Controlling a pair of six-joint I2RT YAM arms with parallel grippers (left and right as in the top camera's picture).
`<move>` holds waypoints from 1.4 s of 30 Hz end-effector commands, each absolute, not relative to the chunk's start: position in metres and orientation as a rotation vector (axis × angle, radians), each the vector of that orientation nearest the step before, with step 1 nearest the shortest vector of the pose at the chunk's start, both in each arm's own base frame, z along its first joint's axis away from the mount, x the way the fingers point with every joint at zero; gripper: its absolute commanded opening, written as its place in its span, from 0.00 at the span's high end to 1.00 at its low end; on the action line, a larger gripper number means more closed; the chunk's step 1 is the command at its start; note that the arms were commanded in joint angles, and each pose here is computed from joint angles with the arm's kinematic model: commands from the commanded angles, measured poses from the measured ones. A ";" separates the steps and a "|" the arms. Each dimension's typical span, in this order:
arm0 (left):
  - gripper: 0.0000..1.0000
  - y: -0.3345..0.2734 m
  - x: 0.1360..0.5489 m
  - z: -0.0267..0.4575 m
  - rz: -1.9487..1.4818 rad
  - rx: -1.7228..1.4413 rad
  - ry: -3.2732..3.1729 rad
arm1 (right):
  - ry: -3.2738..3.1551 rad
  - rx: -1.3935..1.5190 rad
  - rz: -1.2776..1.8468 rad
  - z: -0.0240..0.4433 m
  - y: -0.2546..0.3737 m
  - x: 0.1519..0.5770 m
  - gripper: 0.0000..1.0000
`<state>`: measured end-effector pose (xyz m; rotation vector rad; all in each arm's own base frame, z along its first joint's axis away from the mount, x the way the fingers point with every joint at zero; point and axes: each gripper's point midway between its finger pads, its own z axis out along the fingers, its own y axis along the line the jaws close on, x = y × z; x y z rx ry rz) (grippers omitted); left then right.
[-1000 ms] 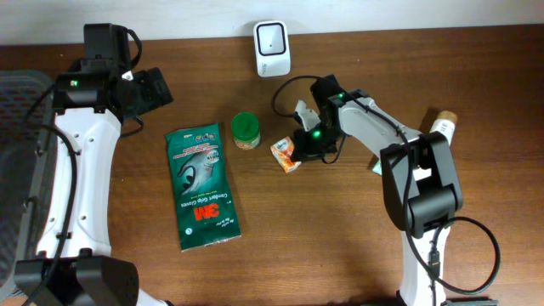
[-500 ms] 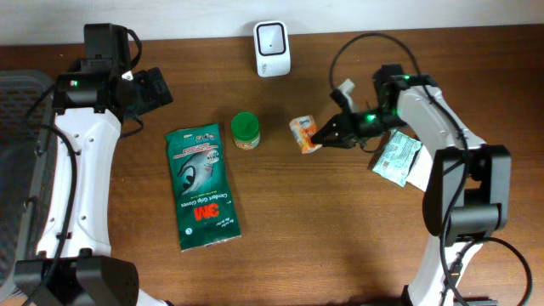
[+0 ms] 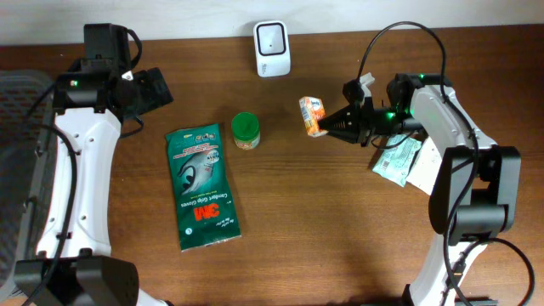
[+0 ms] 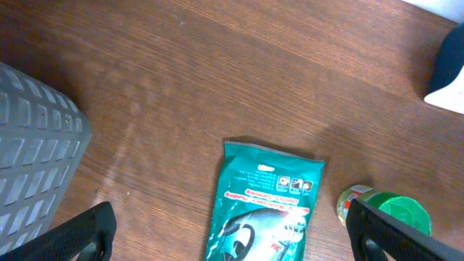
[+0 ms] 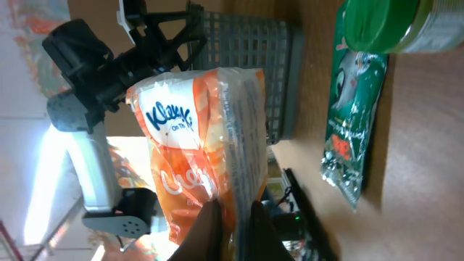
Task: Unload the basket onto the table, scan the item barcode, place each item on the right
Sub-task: 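Lift the Kleenex pack and carry it to the scanner, then hold the Kleenex pack in front of the scanner window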
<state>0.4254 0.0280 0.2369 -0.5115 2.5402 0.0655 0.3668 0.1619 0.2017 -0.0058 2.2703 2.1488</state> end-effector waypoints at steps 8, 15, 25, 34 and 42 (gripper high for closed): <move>0.01 0.029 0.427 0.242 0.065 -0.493 2.531 | 2.156 -0.183 2.064 0.248 0.160 0.355 0.96; 0.01 0.029 0.427 0.242 0.064 -0.493 2.531 | 2.524 -0.221 1.711 0.203 0.150 0.357 0.96; 0.01 0.029 0.427 0.242 0.064 -0.493 2.531 | 2.585 -0.106 0.309 0.228 0.124 0.473 0.96; 0.01 0.029 0.427 0.242 0.065 -0.493 2.531 | 2.147 -0.264 -0.128 0.248 0.168 0.567 0.96; 0.01 0.029 0.427 0.242 0.065 -0.493 2.531 | 1.950 -0.491 -0.292 0.204 0.191 0.628 0.96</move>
